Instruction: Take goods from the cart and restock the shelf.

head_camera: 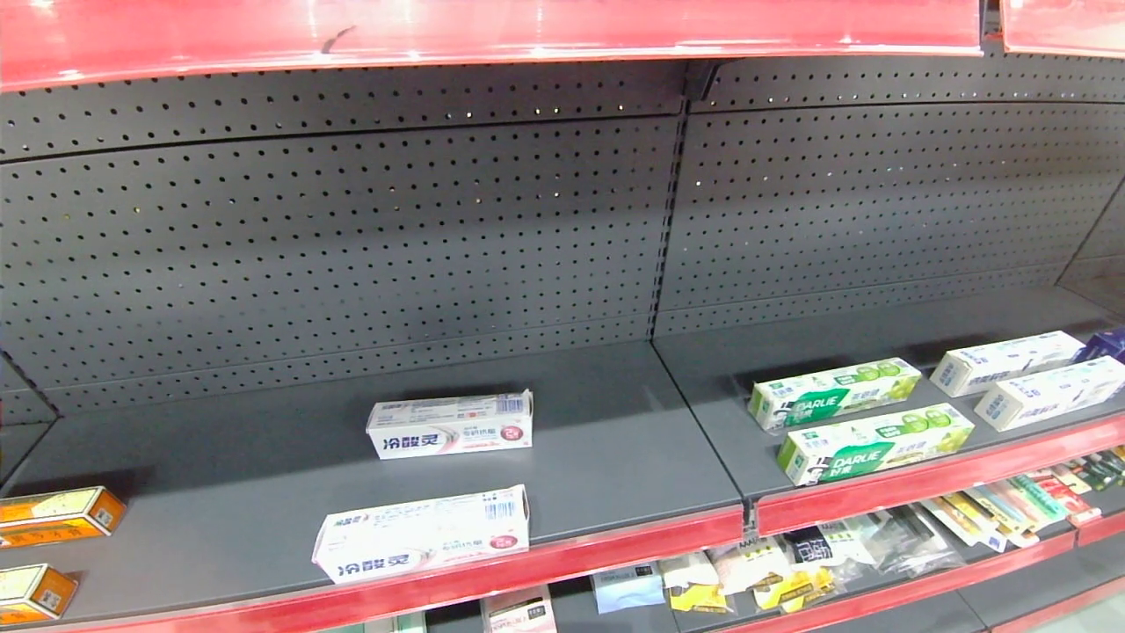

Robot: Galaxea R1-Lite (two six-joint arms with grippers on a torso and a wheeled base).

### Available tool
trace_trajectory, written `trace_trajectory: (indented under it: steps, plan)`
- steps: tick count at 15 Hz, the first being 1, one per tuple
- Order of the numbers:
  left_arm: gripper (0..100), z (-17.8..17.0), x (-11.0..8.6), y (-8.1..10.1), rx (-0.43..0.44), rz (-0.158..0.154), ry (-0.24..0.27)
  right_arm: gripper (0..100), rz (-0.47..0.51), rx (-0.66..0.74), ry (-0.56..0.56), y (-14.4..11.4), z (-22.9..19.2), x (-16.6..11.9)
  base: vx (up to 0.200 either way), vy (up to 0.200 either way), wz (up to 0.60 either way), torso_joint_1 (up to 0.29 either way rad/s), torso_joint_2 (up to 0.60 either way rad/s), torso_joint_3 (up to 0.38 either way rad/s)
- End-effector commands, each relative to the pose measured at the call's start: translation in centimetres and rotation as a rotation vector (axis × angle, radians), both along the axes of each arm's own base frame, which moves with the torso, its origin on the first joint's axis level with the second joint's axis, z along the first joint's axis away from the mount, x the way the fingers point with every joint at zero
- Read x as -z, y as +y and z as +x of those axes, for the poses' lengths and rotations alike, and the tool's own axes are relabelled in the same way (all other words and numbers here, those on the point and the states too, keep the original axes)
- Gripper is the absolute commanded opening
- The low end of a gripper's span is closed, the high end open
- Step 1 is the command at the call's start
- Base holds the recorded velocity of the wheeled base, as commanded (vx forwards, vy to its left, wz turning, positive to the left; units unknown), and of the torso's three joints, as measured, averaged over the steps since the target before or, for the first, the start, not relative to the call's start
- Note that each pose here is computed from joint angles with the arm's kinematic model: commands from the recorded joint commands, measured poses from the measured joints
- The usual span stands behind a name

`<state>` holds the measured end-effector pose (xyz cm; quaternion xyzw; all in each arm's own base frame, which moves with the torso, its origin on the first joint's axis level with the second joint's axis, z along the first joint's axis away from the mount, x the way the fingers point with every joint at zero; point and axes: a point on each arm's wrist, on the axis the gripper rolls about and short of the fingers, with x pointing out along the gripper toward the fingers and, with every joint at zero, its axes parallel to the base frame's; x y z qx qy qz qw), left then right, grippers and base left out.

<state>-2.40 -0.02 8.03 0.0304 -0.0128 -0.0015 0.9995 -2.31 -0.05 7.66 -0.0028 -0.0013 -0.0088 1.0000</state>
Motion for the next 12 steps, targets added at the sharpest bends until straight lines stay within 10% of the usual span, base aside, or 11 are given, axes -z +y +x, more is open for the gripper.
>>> trace_trajectory:
  steps: [1,8,12]
  plan:
    - [100,0.10,-0.07,0.16,-0.069,-0.031,-0.029,100,-0.001,-0.001,-0.001,0.00,0.00,0.00,0.000,0.000,0.60,-0.002,0.01,0.007]
    - [100,0.09,-0.10,0.18,-0.079,-0.032,-0.032,100,-0.001,-0.001,-0.001,0.00,0.00,0.00,0.000,0.000,0.60,0.002,0.00,0.000]
    - [100,0.09,-0.10,0.20,-0.086,-0.056,-0.033,100,0.004,0.001,-0.001,0.00,0.00,0.00,0.000,0.000,0.00,0.000,0.00,0.000]
